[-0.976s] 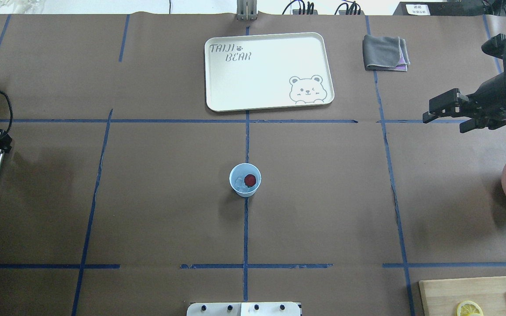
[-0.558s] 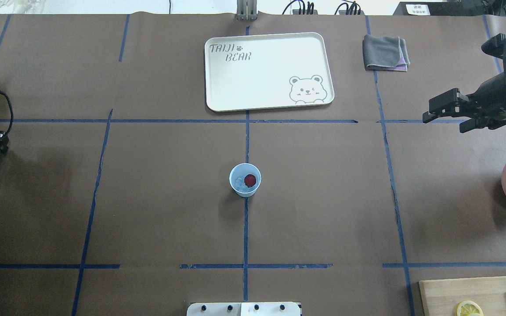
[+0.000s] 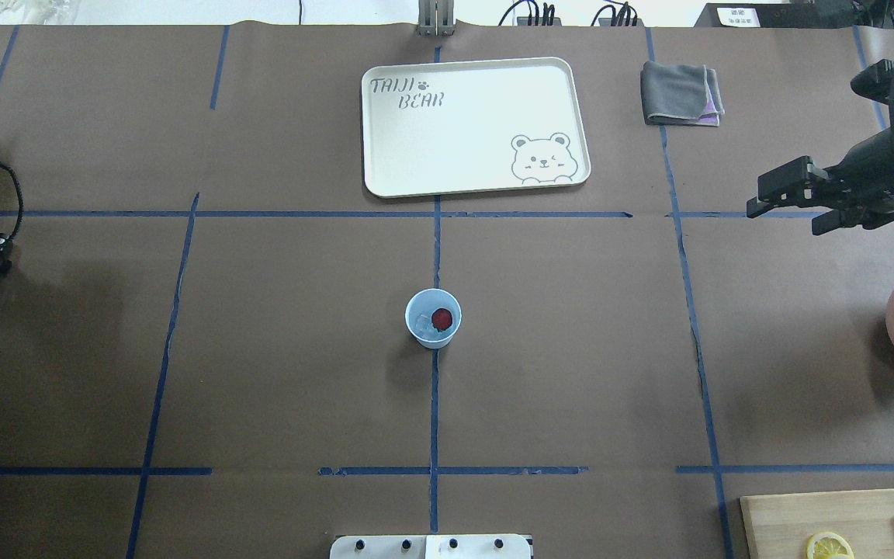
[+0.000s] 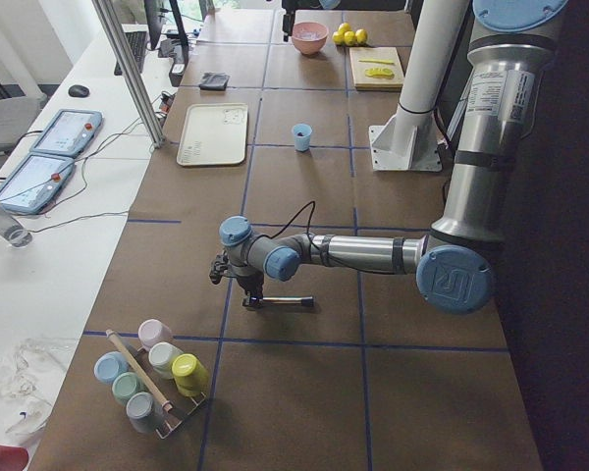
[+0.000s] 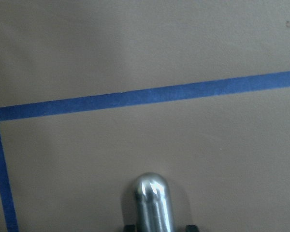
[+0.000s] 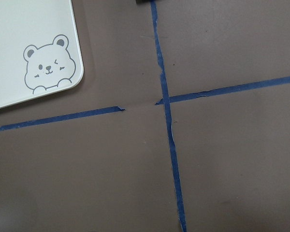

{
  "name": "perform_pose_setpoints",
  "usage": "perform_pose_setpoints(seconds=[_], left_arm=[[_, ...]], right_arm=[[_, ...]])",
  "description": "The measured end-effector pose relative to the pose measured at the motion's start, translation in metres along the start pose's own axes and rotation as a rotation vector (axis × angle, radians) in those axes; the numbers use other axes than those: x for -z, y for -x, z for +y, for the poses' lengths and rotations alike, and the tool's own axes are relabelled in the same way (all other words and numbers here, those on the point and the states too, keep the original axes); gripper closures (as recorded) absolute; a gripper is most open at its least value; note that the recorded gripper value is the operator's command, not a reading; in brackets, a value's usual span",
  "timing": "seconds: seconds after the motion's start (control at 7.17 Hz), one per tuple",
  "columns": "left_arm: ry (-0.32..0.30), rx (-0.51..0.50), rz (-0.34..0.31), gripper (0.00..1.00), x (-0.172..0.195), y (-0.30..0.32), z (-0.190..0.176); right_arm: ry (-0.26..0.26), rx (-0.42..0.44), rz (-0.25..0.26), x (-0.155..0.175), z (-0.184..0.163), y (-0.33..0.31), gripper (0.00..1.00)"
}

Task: Mash ice and strawberries in cup
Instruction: 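Carry the metal muddler with the left gripper over the light-blue cup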

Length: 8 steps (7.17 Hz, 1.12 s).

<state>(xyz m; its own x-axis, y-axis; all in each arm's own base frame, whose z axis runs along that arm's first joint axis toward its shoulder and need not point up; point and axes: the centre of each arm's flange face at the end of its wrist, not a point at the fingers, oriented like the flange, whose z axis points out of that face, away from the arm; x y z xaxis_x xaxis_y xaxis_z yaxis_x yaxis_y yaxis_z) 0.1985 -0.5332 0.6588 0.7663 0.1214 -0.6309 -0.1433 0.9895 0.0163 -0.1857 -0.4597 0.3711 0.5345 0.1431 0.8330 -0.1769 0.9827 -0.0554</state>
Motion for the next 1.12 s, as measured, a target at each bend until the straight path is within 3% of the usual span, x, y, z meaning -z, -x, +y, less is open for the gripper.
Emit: perform_pose_setpoints(seconds=[0.28,0.42,0.84,1.12], left_arm=[[0.008,-0.020,0.098,1.00,0.016,-0.021,-0.005],[-0.026,-0.065,0.163,1.00,0.047,-0.049,-0.009],[-0.241,-0.227,0.303,1.00,0.188,-0.171,-0.001],[-0.345,-0.332,0.372,1.00,0.243,-0.294,0.002]], right_arm=[[0.002,0.002,-0.004,0.000,0.000,0.001,0.01],[0.003,0.003,-0.006,0.001,0.000,0.003,0.01],[0.004,0.006,-0.011,0.002,0.000,0.005,0.01],[-0.005,0.000,-0.012,0.007,-0.002,0.002,0.01]])
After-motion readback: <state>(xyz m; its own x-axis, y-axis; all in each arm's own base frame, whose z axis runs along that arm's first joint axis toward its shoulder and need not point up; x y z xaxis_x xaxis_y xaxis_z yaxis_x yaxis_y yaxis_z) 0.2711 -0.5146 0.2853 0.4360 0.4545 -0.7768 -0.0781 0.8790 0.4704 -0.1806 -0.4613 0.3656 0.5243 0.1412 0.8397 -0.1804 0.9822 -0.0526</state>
